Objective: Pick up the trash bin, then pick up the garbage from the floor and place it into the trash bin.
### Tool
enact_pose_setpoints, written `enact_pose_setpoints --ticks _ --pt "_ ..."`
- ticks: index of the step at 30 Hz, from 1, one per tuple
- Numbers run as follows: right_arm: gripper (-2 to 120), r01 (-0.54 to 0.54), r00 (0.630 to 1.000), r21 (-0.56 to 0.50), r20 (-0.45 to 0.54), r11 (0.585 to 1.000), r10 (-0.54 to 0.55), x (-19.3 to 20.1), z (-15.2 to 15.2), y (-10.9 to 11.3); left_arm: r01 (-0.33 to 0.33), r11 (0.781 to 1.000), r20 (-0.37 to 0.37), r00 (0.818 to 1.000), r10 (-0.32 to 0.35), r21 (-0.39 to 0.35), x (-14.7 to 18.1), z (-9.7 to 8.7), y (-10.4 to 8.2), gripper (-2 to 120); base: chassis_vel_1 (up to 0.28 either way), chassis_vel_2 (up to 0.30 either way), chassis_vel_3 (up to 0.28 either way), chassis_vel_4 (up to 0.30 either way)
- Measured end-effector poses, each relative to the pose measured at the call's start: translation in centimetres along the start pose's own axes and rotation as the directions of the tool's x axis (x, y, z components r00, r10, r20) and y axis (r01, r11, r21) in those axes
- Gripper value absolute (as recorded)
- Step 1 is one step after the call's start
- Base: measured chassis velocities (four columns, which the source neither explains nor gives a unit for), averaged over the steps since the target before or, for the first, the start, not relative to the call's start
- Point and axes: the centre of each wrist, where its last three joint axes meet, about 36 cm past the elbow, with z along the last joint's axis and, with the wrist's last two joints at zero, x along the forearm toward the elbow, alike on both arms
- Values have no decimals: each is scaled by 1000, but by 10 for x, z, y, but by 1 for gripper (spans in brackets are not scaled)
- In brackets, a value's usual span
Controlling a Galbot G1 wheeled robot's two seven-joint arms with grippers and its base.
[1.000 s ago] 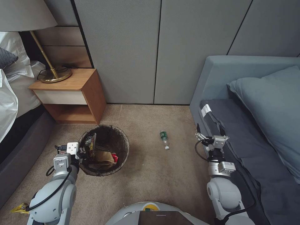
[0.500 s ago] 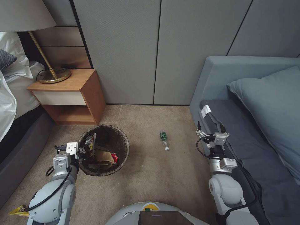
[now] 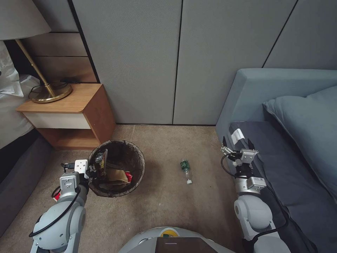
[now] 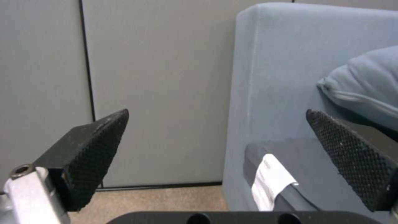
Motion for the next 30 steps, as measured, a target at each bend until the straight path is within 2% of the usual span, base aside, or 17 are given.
enact_pose_setpoints --ticks 11,13,14,15,17,18,21,22,24,25,26,27,28,29,30 --pt "100 -14 1000 -5 8 1000 14 1 -9 3 2 1000 -4 1000 -2 -1 0 1 1 4 -77 78 79 -83" --pt "100 10 993 -14 -120 1000 -11 2 -32 12 2 1000 -1 1000 -2 -3 -1 0 1 4 0 0 0 0" --pt "100 10 993 -14 -120 1000 -11 2 -32 12 2 1000 -1 1000 -2 -3 -1 0 1 4 0 0 0 0" --pt "100 28 983 -41 -181 999 -35 -1 -47 16 1 1000 -1 1000 -1 -4 -2 0 1 4 0 0 0 0" --pt "100 101 948 -91 -294 991 -124 -12 -63 22 0 1000 -3 1000 0 -5 -3 1 0 4 0 0 0 0" --pt "100 101 948 -91 -294 991 -124 -12 -63 22 0 1000 -3 1000 0 -5 -3 1 0 4 0 0 0 0" --pt "100 203 872 -104 -433 974 -228 -31 -79 28 1 1000 -8 1000 -1 -8 -2 2 0 4 0 0 0 0" --pt "100 203 872 -104 -433 974 -228 -31 -79 28 1 1000 -8 1000 -1 -8 -2 2 0 4 0 0 0 0" --pt "100 273 785 -140 -540 952 -304 -43 -88 36 2 1000 -8 1000 -3 -11 -1 2 1 4 0 0 0 0" --pt "100 288 759 -150 -566 946 -321 -47 -88 38 4 1000 -8 1000 -4 -11 -1 2 1 4 0 0 0 0" --pt "100 288 759 -150 -566 946 -321 -47 -88 38 4 1000 -8 1000 -4 -11 -1 2 1 4 0 0 0 0" --pt "100 301 734 -168 -588 939 -341 -50 -87 40 5 1000 -8 1000 -5 -12 0 2 2 4 0 0 0 0" --pt "100 315 686 -195 -630 929 -365 -59 -83 43 6 1000 -8 1000 -6 -13 0 2 2 4 0 0 0 0" --pt "100 321 665 -207 -645 924 -376 -64 -80 44 6 1000 -9 1000 -6 -13 1 2 2 4 0 0 0 0" --pt "100 321 665 -207 -645 924 -376 -64 -80 44 6 1000 -9 1000 -6 -13 1 2 2 4 0 0 0 0"
